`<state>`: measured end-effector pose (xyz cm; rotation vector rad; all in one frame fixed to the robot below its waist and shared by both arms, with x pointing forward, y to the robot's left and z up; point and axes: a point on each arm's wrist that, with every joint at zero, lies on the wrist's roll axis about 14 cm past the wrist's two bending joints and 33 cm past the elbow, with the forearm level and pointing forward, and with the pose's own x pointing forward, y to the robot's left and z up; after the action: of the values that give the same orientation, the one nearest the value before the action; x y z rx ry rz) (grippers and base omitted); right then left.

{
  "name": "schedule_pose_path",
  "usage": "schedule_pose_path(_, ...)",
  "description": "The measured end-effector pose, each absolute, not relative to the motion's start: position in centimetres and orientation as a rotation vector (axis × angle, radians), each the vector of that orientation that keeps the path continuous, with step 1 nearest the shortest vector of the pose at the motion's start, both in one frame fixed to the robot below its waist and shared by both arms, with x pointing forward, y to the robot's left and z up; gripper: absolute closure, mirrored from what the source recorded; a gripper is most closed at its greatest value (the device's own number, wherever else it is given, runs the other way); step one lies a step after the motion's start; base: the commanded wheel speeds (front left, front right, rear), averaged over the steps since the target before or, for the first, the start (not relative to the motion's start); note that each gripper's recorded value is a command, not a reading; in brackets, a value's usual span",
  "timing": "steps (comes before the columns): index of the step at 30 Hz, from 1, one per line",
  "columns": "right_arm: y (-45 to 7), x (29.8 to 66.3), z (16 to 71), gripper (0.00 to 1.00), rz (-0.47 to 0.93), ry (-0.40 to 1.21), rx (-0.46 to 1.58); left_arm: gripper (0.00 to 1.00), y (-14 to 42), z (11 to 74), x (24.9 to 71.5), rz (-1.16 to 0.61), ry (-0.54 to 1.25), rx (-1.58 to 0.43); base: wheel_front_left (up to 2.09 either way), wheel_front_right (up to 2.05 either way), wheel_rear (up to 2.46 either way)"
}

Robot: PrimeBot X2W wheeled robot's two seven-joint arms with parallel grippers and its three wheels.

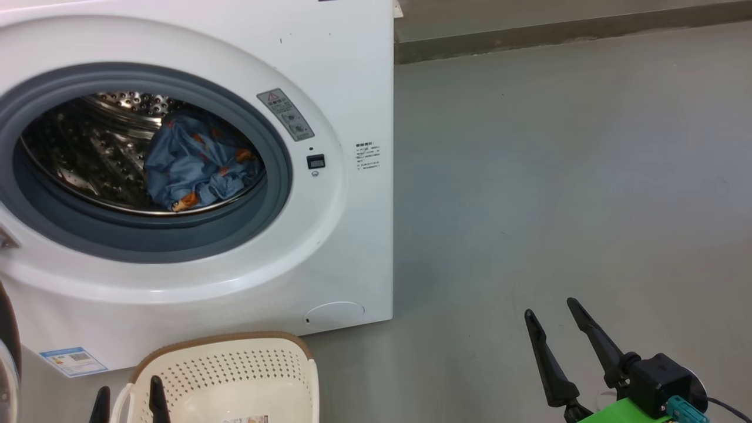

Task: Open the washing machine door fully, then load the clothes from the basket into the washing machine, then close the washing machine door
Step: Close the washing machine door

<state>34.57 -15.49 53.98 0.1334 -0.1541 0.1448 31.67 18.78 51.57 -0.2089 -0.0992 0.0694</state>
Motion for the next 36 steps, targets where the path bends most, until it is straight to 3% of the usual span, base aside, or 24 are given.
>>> schedule_pose_path(25, -15.43, 34.59, 53.91, 0.0, 0.144, -0.153, 0.129, 0.0, 18.63, 52.44, 31.73, 0.06, -0.126, -0.17, -0.02, 0.02, 0.0)
schedule_pose_path(36, -15.35, 34.69, 53.73, 0.0, 0.144, -0.151, 0.134, 0.0, 18.91, 52.51, 31.82, 0.068, -0.129, -0.164, -1.11, 1.11, 0.0)
